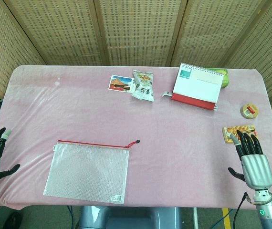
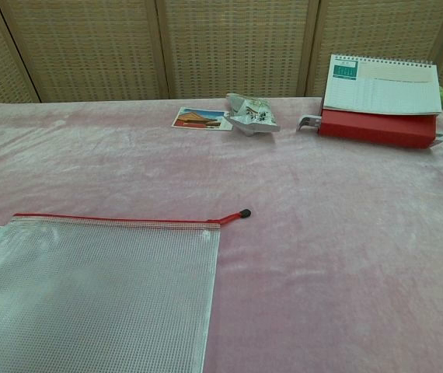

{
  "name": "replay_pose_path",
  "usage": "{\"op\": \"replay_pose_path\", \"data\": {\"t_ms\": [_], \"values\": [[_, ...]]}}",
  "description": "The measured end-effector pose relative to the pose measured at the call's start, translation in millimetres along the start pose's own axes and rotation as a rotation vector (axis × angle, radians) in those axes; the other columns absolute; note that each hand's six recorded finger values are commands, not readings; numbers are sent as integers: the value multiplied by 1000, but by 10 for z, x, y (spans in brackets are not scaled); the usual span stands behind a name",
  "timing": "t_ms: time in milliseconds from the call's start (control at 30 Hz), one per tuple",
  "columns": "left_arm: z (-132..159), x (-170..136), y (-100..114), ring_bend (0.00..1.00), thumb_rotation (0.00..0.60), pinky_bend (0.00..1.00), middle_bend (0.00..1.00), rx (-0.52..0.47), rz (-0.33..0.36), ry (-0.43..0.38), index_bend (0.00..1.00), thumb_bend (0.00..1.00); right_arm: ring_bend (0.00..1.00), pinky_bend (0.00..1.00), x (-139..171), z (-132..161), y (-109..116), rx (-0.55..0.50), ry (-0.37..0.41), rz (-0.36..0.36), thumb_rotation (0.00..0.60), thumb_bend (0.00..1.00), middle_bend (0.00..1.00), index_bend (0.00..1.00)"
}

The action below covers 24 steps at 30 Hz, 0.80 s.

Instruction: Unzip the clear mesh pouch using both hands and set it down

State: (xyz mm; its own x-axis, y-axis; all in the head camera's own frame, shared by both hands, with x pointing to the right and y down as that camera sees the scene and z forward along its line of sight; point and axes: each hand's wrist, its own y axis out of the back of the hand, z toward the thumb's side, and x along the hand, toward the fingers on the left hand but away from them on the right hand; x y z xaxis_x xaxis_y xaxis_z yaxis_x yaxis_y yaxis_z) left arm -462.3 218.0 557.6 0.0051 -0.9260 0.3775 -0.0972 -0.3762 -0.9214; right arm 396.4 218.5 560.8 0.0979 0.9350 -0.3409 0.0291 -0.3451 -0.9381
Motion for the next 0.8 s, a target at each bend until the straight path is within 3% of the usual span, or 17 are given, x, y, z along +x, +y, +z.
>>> {"op": "replay_pose_path", "data": {"t_ms": [300,333,400,433,467,567,633,800], "values": [[59,75,-45,13,600,2,28,2,-17,-19,0,0,0,0,-16,-24,-7,4,-11,3,600,0,0,0],[90,110,-42,122,600,63,175,-1,-12,-29,0,0,0,0,-21,-29,-10,5,-13,4,600,0,0,0],[189,208,-16,420,600,299,543,-17,22,-62,7,0,0,0,-31,-39,-23,9,-19,7,600,0,0,0],[245,252,-9,597,600,477,731,-27,37,-81,45,0,0,0,-35,-44,-27,10,-21,8,600,0,0,0],[324,313,-3,693,600,604,828,-41,50,-107,103,0,0,0,-41,-50,-32,11,-24,9,600,0,0,0],[516,471,-4,826,600,832,941,-62,50,-165,240,0,0,0,-63,-73,-46,17,-36,10,600,0,0,0],[654,576,-15,868,600,932,977,-59,37,-198,289,0,0,0,-78,-89,-58,22,-45,12,600,0,0,0],[1135,940,-126,889,600,983,997,-36,-68,-268,349,0,0,0,-120,-137,-101,45,-73,19,600,0,0,0]]}}
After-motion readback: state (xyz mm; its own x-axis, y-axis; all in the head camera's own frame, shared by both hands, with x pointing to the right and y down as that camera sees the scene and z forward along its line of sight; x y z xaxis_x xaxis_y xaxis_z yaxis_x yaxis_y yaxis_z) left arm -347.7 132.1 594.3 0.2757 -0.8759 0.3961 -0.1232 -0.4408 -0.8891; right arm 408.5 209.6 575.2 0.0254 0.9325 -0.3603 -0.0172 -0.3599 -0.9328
